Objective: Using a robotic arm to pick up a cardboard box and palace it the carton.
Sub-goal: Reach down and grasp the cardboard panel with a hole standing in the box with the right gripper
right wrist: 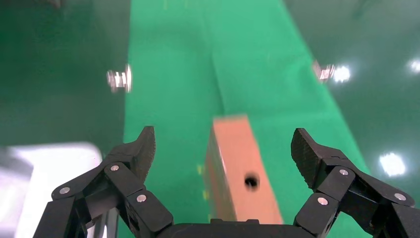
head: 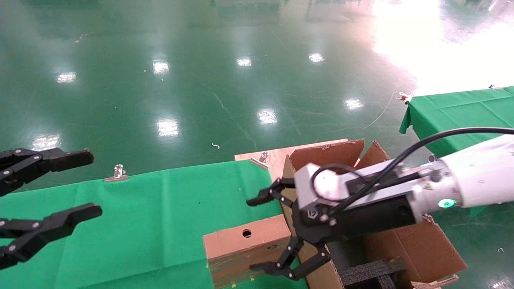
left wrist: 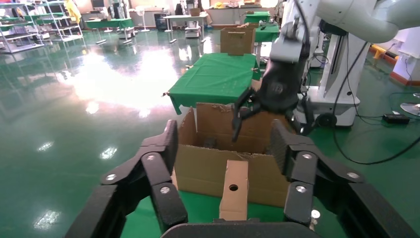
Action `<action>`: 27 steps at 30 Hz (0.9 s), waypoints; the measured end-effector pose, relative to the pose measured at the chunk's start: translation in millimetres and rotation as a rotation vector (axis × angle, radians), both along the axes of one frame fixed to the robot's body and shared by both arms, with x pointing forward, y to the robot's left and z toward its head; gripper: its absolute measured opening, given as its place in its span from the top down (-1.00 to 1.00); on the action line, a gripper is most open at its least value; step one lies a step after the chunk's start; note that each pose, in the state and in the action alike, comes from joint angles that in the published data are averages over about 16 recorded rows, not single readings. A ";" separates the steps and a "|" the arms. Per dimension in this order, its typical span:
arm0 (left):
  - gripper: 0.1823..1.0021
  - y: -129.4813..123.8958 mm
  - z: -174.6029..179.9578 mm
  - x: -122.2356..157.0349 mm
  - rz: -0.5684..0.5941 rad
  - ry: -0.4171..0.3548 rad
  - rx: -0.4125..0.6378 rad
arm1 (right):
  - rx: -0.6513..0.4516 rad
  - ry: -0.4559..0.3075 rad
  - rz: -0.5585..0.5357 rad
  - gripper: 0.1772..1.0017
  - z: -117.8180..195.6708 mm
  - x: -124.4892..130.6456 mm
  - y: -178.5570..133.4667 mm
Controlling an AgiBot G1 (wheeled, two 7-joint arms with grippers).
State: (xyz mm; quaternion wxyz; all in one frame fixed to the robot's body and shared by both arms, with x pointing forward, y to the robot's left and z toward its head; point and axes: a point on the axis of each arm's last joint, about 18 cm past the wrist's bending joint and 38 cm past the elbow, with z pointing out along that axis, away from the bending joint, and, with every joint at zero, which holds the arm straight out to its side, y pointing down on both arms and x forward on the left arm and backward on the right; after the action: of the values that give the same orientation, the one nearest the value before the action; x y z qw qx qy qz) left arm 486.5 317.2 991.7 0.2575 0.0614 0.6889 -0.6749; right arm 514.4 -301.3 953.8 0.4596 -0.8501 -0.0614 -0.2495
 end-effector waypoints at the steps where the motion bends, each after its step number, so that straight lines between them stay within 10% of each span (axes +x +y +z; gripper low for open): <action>1: -0.37 0.0 0.0 0.0 0.000 0.000 0.000 | -0.029 0.000 -0.007 -1.00 -1.8 3.4 0.8; 27: 0.86 0.0 0.0 0.0 0.000 0.000 0.000 | -0.536 -0.054 -0.021 -1.00 -20.9 79.8 37.0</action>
State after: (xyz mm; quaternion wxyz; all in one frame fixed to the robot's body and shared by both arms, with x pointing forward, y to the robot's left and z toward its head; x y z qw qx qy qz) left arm 486.5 317.2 991.7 0.2575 0.0614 0.6889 -0.6749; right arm 594.2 -264.3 932.9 0.2139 -0.9351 -0.1286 -0.2517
